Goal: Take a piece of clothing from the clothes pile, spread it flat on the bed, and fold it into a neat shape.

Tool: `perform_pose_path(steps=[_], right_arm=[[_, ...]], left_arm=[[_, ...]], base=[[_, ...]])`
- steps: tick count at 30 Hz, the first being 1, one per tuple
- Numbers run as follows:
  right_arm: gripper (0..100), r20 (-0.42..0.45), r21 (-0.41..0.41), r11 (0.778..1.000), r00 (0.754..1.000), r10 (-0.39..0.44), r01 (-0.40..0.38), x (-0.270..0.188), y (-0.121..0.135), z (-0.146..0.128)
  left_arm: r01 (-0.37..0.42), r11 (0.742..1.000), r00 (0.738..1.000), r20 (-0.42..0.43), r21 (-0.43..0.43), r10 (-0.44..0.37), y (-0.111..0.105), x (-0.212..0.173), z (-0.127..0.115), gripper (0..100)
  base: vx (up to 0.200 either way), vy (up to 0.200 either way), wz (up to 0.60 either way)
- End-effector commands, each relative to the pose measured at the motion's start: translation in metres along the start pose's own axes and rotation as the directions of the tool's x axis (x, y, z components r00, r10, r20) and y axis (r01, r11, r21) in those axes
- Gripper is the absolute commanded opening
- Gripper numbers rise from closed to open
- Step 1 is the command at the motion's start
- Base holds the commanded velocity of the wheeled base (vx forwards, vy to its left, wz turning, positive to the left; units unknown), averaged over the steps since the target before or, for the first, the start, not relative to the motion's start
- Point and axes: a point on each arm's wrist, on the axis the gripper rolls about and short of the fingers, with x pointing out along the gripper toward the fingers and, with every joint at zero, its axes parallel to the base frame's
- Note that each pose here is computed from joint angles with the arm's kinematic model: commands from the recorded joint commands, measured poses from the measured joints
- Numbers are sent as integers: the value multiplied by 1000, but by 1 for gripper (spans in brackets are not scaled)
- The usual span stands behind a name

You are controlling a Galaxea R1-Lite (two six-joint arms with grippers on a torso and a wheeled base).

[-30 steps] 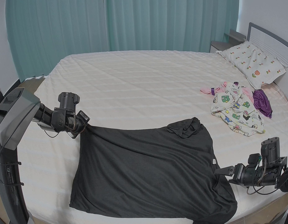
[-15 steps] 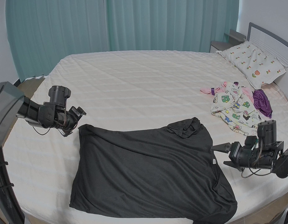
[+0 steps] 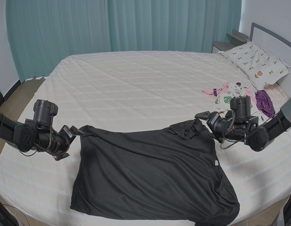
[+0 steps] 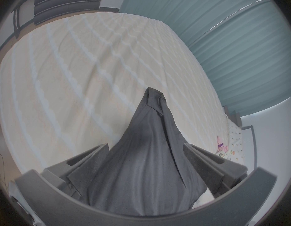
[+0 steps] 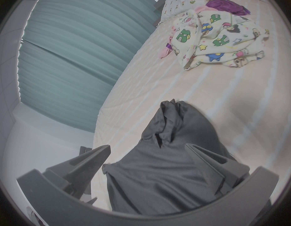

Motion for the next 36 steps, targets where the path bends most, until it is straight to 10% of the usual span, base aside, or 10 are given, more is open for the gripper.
perform_pose_path(steps=[1,36], right_arm=[[100,-29,-10,992,992,-123,123,91,-12,-29],[100,26,-8,989,988,-151,151,86,5,-6]], left_arm=[[90,995,996,-5,-49,-91,11,-30,-24,100],[77,996,997,-13,-55,-78,17,-25,-27,100]], base=[[0,0,0],[0,0,0]])
